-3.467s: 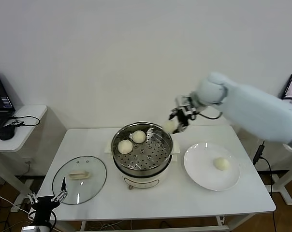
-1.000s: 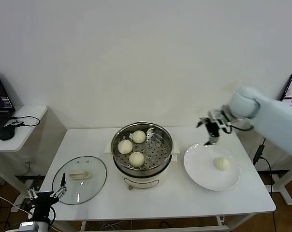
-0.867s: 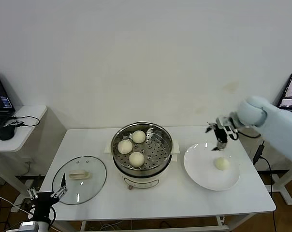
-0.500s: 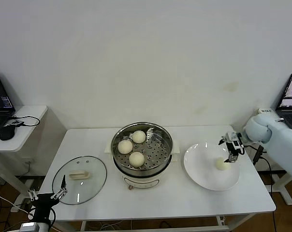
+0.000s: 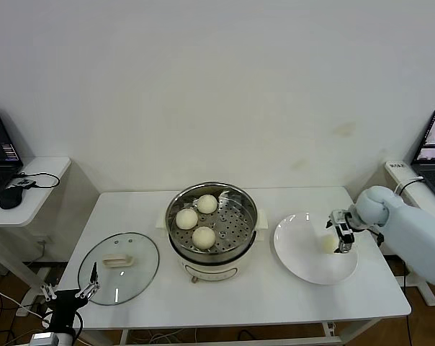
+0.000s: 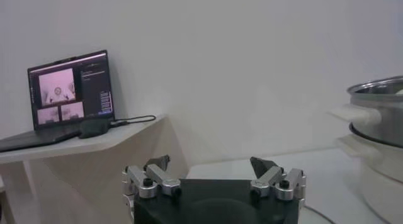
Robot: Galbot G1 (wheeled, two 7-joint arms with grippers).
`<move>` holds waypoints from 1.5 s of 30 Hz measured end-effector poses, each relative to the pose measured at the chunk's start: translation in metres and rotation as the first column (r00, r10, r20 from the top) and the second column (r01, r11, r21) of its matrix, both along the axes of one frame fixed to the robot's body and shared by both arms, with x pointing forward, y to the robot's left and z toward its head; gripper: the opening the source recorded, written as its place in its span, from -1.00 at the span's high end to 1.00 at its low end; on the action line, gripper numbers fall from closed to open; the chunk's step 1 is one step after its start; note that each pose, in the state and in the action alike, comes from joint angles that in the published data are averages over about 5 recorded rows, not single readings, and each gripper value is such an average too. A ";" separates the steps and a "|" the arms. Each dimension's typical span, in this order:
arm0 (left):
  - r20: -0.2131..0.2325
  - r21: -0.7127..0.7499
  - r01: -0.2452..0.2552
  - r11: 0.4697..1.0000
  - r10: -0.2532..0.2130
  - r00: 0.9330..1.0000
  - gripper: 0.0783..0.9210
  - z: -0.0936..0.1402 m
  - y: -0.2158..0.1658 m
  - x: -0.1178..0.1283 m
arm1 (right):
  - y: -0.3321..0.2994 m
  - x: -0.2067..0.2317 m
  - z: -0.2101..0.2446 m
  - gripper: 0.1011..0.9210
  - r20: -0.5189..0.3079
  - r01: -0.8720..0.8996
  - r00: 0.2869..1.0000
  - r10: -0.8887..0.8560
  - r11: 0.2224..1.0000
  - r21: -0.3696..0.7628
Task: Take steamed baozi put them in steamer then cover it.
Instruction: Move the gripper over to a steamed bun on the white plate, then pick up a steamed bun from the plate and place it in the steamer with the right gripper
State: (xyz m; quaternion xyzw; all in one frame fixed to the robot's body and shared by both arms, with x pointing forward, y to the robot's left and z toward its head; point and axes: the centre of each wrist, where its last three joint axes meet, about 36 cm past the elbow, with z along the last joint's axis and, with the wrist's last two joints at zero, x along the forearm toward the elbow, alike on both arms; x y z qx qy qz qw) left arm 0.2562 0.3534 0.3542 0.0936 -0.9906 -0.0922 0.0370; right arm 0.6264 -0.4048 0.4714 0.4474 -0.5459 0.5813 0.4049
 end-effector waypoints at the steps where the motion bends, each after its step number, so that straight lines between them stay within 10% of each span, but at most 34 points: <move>1: -0.001 0.000 0.000 1.000 0.000 1.000 -0.77 0.000 0.000 0.000 | 0.000 0.001 -0.002 -0.76 0.000 0.002 1.000 -0.002 1.000 -0.003; 30: -0.001 -0.003 -0.002 1.000 0.002 1.000 -0.77 -0.003 -0.002 0.001 | -0.003 0.015 -0.022 -0.24 -0.032 0.049 0.998 -0.050 0.998 -0.030; 45: 0.009 -0.003 0.006 1.000 -0.006 1.000 -0.77 0.001 -0.005 0.003 | 0.014 0.018 0.073 -0.25 0.032 0.035 0.999 -0.037 0.998 0.042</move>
